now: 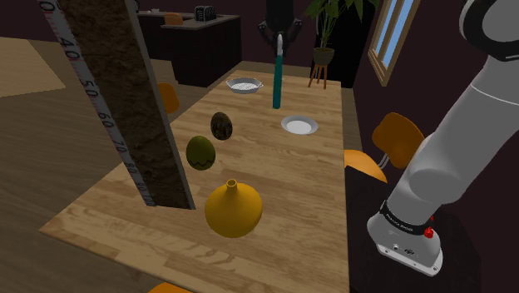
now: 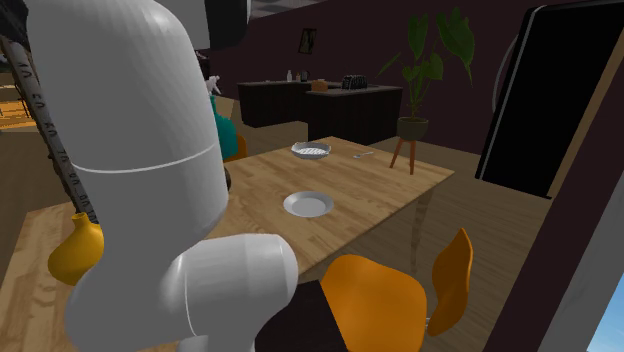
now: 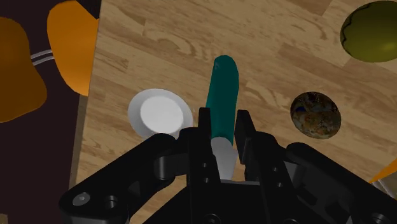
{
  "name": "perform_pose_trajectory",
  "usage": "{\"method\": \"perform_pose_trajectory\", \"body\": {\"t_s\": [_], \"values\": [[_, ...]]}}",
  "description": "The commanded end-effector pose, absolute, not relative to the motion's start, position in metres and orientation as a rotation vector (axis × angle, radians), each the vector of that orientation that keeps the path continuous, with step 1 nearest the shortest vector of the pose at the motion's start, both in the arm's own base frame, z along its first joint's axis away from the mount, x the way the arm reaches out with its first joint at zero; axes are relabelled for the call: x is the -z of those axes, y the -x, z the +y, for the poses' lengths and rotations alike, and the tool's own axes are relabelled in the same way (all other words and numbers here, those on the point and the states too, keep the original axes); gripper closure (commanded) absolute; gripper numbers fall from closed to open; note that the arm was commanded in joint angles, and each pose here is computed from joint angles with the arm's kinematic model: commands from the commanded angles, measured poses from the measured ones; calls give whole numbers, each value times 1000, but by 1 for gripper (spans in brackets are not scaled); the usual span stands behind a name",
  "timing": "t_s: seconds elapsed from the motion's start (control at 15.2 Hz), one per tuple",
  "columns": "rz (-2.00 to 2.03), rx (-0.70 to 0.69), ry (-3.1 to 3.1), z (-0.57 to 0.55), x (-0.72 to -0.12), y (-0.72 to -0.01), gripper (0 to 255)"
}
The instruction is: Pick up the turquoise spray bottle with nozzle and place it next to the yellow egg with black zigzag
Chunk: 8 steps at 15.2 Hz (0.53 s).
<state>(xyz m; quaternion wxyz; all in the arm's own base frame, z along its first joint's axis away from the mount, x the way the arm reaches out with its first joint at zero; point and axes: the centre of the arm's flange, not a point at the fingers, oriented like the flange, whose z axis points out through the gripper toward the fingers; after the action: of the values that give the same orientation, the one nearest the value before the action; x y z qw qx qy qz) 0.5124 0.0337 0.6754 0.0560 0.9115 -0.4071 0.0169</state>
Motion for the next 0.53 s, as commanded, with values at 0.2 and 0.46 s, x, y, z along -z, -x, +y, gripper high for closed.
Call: {"method": "perform_pose_trajectory", "body": {"t_s": [0.2,0.46], "values": [[-1238,-52,-2765,99,-664,-521,255],[-1238,-52,-2765,150,-656,-529,255]]}}
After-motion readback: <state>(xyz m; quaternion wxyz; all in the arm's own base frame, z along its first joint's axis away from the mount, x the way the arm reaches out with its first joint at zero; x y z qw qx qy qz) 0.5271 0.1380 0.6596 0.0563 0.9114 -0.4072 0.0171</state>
